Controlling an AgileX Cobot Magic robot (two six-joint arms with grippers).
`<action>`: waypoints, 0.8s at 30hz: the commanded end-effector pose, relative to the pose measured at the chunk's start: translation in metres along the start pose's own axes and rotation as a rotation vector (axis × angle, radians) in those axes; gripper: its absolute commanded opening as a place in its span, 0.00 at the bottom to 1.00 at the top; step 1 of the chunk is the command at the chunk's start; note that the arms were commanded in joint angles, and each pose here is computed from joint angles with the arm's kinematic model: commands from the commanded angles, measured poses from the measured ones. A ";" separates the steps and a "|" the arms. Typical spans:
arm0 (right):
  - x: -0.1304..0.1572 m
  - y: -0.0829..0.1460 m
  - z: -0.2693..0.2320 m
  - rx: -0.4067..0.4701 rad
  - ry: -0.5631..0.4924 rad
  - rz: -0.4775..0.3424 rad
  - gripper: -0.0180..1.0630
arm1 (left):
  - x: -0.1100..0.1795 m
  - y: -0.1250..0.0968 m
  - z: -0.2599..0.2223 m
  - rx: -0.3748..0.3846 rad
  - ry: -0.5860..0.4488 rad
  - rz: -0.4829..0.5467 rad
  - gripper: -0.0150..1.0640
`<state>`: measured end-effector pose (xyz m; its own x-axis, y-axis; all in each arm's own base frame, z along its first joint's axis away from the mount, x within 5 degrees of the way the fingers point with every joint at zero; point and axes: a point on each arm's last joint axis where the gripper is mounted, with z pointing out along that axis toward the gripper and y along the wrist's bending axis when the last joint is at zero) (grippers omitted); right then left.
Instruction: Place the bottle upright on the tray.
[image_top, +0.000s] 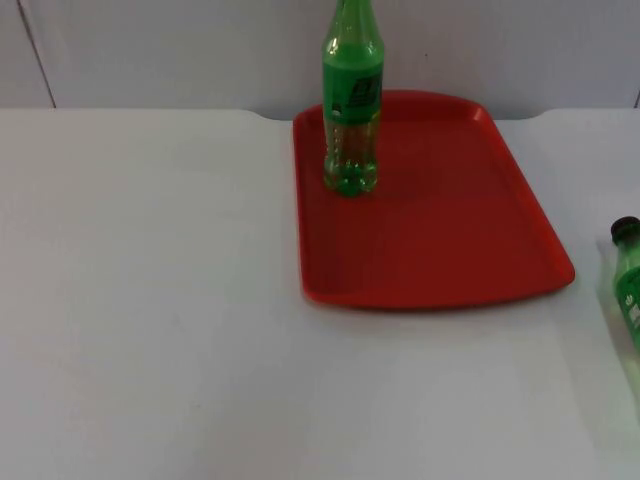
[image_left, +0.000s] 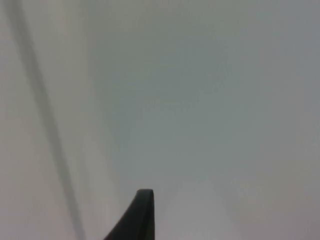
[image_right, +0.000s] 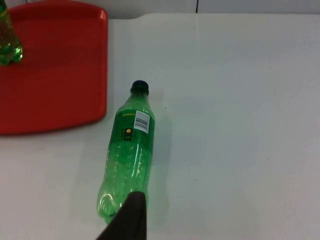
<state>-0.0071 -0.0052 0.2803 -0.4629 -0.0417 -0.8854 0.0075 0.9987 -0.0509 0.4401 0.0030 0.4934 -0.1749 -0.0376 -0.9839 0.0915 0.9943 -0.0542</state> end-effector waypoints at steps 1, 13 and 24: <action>0.000 0.000 0.000 0.007 -0.007 -0.001 0.99 | 0.000 0.008 -0.013 -0.100 0.081 -0.036 0.93; 0.000 0.000 0.000 0.007 -0.007 -0.001 0.99 | 0.008 0.005 -0.029 -0.101 0.220 -0.061 0.93; 0.000 0.000 0.000 0.007 -0.007 -0.001 0.99 | 0.034 -0.014 -0.052 -0.078 0.322 -0.001 0.93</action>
<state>-0.0071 -0.0052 0.2803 -0.4629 -0.0417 -0.8854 0.0075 0.9987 -0.0509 0.3889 -0.0029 0.4648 -0.4994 -0.0374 -0.8656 0.0056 0.9989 -0.0463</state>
